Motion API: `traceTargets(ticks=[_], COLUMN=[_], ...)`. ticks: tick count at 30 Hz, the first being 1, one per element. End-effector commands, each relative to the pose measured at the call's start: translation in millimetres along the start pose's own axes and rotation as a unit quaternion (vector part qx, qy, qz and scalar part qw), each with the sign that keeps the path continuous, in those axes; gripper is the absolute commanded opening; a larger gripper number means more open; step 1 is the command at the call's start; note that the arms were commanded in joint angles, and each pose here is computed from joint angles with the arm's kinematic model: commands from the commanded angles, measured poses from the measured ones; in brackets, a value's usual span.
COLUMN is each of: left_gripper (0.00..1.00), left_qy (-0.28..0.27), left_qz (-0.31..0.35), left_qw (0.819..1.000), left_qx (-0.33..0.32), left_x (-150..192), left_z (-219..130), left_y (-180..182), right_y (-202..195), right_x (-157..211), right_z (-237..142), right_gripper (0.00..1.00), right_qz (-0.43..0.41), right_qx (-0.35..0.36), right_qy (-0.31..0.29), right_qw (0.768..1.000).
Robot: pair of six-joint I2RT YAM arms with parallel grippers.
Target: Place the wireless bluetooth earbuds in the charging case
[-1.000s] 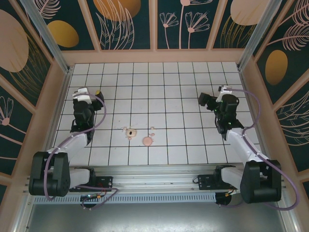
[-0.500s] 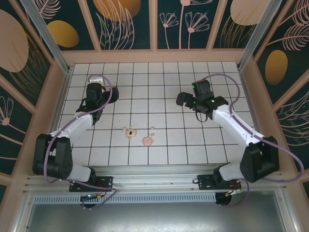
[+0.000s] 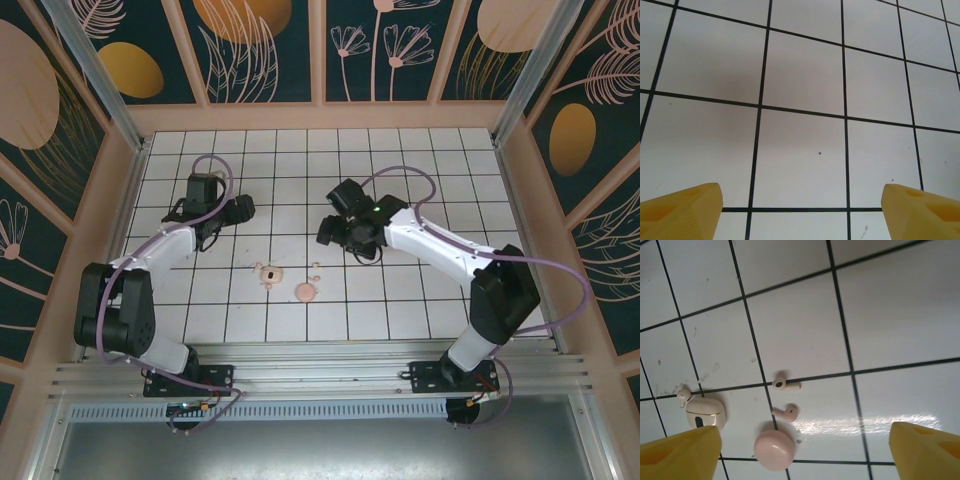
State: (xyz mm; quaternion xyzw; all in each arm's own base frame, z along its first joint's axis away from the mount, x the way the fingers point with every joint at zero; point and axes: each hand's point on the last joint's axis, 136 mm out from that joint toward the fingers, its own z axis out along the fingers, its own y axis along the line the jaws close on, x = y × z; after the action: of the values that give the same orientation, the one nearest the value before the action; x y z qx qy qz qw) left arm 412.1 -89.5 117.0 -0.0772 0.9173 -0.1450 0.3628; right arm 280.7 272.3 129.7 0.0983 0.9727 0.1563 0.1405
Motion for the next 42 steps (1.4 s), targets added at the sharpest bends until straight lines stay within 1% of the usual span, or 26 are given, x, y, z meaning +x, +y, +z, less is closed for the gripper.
traceTargets(ticks=[1,5,8,13,16,18,21,22,28,34,42], left_gripper=[0.82,0.83,0.82,0.82,0.80,0.79,0.79,0.79,0.79,0.79,0.79], left_qy=[0.041,0.053,0.065,0.082,0.092,0.087,0.089,0.090,0.099,0.106,0.111], left_qz=[-0.004,-0.009,-0.005,0.000,-0.004,-0.005,-0.005,-0.004,-0.003,-0.004,-0.002], left_qw=[0.999,0.998,0.998,0.996,0.996,0.996,0.996,0.996,0.995,0.994,0.994], left_qx=[0.021,0.025,0.025,0.017,0.022,0.031,0.030,0.027,0.019,0.017,0.015], left_x=[13.1,18.0,24.4,33.7,38.9,29.1,28.2,28.6,36.9,43.6,45.8], left_z=[6.4,10.6,13.5,19.1,23.1,23.0,22.9,22.7,24.0,26.7,30.0], left_y=[-7.8,-8.5,-7.6,-2.3,-3.2,-9.4,-9.7,-8.4,-3.8,-1.1,0.4], right_y=[11.0,19.0,22.6,36.6,43.0,44.7,50.3,52.1,49.3,50.5,36.1], right_x=[19.3,38.9,47.6,57.8,63.3,66.0,72.5,74.2,82.1,100.2,114.3], right_z=[8.1,18.4,23.7,31.5,35.6,38.4,44.9,47.3,64.9,72.4,80.4], right_gripper=[0.86,0.85,0.82,0.79,0.78,0.77,0.75,0.73,0.73,0.72,0.70], right_qz=[0.037,0.027,0.027,0.041,0.045,0.051,0.051,0.049,0.040,0.035,0.035], right_qx=[0.019,0.052,0.071,0.055,0.051,0.053,0.047,0.047,0.077,0.091,0.121], right_qy=[0.035,0.064,0.080,0.107,0.119,0.124,0.141,0.148,0.179,0.206,0.226], right_qw=[0.999,0.996,0.994,0.992,0.991,0.990,0.987,0.987,0.980,0.974,0.966])
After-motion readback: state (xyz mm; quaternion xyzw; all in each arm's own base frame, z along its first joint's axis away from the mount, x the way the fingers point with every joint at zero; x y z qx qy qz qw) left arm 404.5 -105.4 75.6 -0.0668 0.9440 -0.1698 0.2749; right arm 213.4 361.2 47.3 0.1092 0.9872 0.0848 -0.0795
